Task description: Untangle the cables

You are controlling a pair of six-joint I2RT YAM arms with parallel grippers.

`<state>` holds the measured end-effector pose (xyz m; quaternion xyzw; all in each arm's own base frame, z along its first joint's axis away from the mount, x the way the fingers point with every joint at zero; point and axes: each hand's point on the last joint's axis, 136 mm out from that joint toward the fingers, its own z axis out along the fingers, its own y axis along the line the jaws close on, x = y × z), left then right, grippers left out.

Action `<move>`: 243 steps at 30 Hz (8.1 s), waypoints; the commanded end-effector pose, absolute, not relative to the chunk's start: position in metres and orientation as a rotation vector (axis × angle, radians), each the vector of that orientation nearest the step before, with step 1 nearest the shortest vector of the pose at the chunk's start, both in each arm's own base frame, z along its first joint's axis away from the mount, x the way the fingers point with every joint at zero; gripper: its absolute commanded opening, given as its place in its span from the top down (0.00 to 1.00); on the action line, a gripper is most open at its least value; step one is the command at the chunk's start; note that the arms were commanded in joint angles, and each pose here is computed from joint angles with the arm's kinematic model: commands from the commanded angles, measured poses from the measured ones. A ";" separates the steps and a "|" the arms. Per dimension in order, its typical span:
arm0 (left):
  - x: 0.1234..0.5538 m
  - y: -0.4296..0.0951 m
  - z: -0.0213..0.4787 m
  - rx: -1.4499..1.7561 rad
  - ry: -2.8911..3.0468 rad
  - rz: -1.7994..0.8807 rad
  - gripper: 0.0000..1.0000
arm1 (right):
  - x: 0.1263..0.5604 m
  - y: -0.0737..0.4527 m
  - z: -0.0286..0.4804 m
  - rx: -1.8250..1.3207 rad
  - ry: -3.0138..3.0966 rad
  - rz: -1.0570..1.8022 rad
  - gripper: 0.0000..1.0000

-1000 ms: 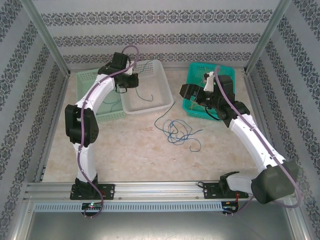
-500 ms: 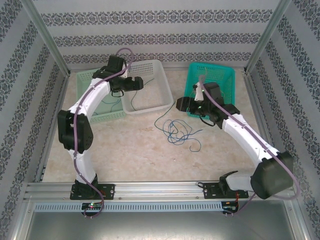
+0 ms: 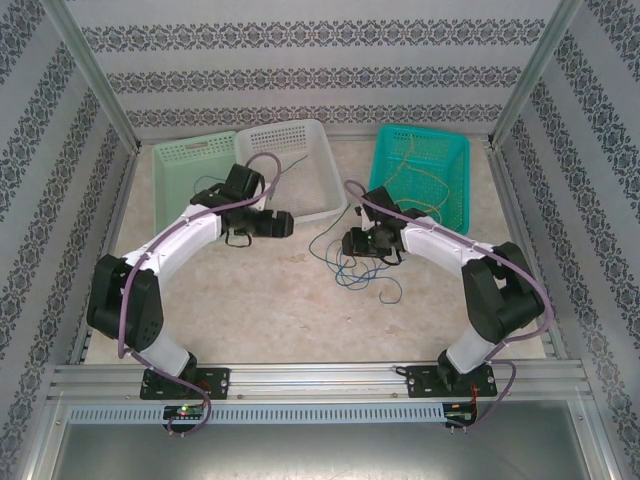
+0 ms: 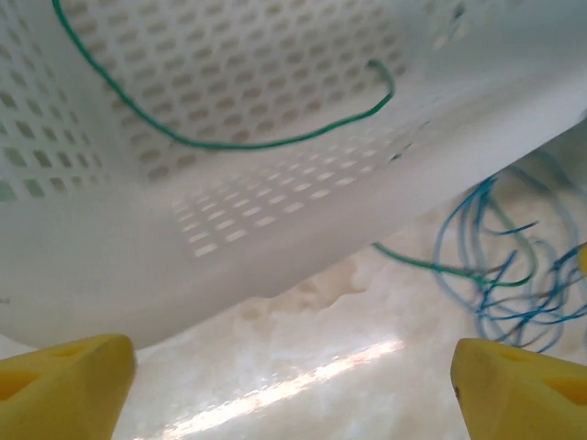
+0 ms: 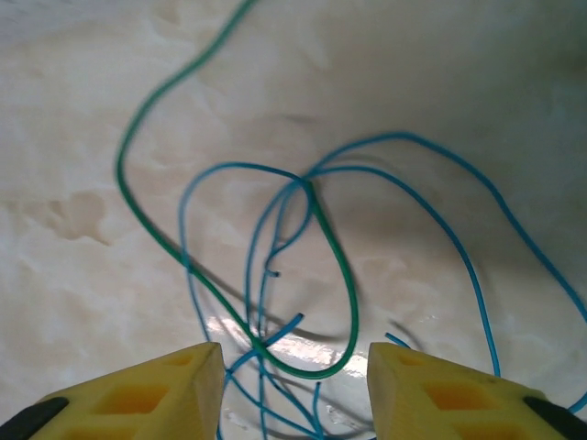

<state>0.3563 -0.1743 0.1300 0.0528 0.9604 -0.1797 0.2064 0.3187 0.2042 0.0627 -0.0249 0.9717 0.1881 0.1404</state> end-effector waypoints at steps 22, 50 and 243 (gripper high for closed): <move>0.337 -0.216 0.116 0.262 2.702 -0.476 0.19 | 0.310 0.191 0.080 0.038 2.684 0.555 0.56; 0.411 -0.264 0.026 0.462 2.712 -0.146 0.31 | 0.286 0.172 0.101 0.028 2.578 0.551 0.50; 0.364 -0.203 0.282 -0.292 1.909 -0.816 1.00 | 0.305 0.327 0.162 -0.490 1.960 0.621 0.98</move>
